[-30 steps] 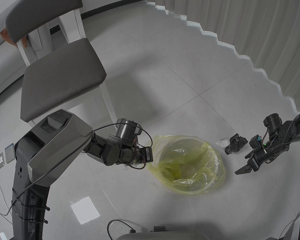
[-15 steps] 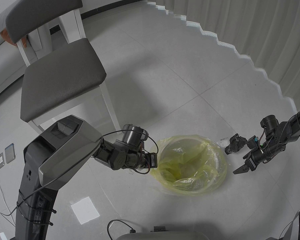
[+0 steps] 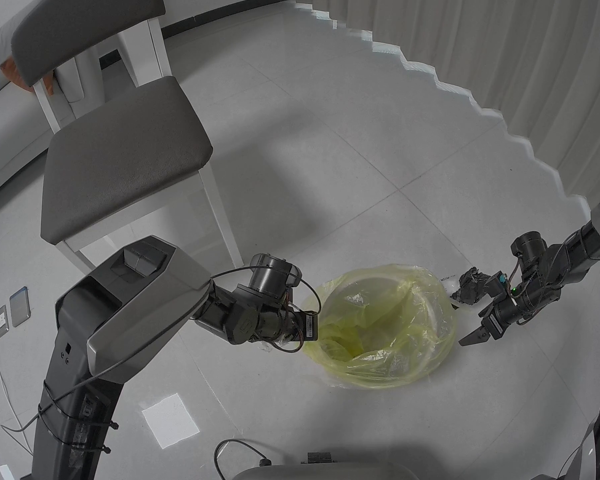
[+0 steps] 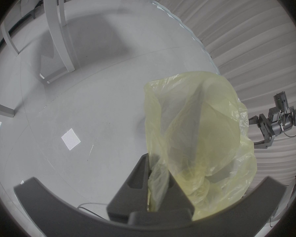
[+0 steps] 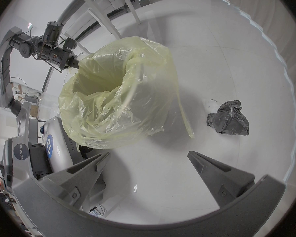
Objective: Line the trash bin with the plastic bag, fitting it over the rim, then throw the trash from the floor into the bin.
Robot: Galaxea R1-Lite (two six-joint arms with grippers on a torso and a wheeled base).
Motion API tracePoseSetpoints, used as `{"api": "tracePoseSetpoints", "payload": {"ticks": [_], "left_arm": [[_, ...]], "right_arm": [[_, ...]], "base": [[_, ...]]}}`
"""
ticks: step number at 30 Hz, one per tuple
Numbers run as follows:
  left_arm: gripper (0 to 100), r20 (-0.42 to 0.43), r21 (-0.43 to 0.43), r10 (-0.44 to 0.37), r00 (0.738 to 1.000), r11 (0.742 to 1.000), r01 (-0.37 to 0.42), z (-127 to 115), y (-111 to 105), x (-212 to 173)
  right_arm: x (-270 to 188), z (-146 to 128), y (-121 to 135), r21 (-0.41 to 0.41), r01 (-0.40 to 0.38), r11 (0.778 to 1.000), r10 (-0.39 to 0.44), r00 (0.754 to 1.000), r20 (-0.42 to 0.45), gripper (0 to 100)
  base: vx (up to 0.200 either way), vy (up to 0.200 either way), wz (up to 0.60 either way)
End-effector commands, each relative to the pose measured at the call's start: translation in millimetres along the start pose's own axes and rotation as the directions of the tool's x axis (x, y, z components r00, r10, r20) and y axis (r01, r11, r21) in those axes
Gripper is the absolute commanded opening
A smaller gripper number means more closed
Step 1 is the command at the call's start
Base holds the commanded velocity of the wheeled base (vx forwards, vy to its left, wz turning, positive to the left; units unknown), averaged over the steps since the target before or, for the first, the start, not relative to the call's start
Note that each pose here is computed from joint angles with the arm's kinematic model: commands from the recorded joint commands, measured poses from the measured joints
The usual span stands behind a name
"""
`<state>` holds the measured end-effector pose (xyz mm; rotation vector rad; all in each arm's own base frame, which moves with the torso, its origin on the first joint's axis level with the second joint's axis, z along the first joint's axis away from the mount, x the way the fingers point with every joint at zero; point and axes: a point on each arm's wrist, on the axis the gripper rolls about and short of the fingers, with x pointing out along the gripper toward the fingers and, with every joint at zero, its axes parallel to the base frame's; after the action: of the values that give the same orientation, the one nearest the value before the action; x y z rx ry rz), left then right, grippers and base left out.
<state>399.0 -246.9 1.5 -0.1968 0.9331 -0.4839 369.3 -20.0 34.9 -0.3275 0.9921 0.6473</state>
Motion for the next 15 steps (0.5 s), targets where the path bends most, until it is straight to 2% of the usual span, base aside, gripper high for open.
{"api": "tracePoseSetpoints", "payload": {"ticks": [1,7,10,15], "left_arm": [[0,0.002,0.004,-0.005,1.0,1.0,0.005,0,-3,-1],[0,0.005,0.005,-0.008,1.0,1.0,0.008,1,-5,-4],[0,0.003,0.005,-0.006,1.0,1.0,0.006,1,-5,-4],[0,0.006,0.008,-0.009,1.0,1.0,0.009,2,-6,-6]], "right_arm": [[6,2,-3,-0.003,-0.002,1.0,0.002,1.0,0.001,100],[4,15,-6,-0.017,-0.022,1.0,0.023,0.998,0.06,100],[6,22,-3,0.019,-0.06,0.998,0.058,0.994,0.095,100],[10,23,-1,0.048,-0.074,0.996,0.07,0.993,0.091,100]], "base": [[0.0,0.0,0.0],[0.0,0.0,0.0],[0.0,0.0,0.0],[0.0,0.0,0.0]]}}
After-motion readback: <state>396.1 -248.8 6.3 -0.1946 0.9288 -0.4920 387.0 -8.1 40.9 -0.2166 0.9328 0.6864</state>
